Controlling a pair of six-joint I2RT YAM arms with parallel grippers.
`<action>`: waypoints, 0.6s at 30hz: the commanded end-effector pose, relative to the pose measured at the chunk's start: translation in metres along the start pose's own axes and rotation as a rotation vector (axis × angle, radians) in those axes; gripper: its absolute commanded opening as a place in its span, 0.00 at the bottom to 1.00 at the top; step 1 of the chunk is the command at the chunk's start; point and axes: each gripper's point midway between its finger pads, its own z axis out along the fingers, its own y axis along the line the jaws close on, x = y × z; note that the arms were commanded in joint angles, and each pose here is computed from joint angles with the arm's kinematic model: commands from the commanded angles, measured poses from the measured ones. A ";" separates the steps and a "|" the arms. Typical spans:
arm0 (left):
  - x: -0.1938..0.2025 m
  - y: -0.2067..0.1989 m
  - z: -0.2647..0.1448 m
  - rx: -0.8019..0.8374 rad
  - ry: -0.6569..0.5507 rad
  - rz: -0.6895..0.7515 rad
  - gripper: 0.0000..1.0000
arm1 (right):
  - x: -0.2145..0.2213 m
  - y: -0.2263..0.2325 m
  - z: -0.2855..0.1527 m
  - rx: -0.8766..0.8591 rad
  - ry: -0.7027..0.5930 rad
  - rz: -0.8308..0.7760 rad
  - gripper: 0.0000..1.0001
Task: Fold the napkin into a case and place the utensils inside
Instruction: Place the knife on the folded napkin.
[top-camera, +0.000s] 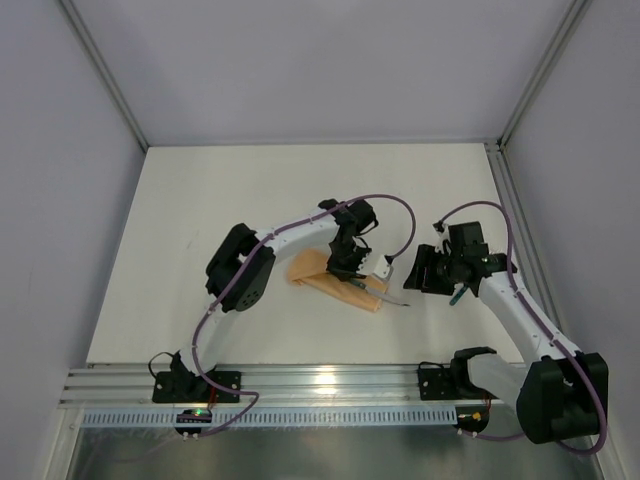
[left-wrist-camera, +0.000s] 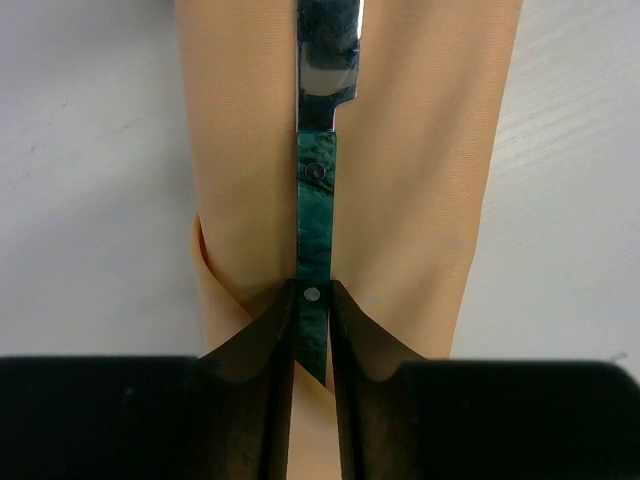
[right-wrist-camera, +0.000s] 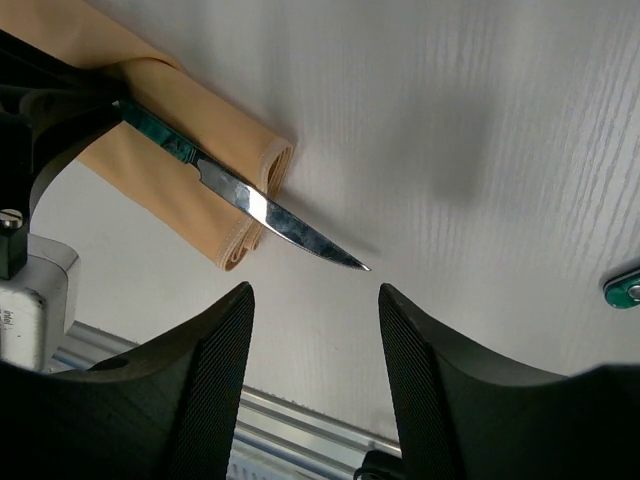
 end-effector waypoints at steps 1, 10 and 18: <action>0.006 0.007 -0.011 -0.055 0.028 -0.010 0.21 | 0.010 0.000 -0.003 0.040 0.062 0.127 0.56; -0.015 -0.003 -0.039 -0.085 -0.050 -0.042 0.48 | 0.034 -0.020 0.013 0.148 0.080 0.341 0.39; -0.080 -0.044 -0.098 -0.005 -0.330 -0.093 0.50 | 0.033 -0.063 0.002 0.372 -0.073 0.404 0.04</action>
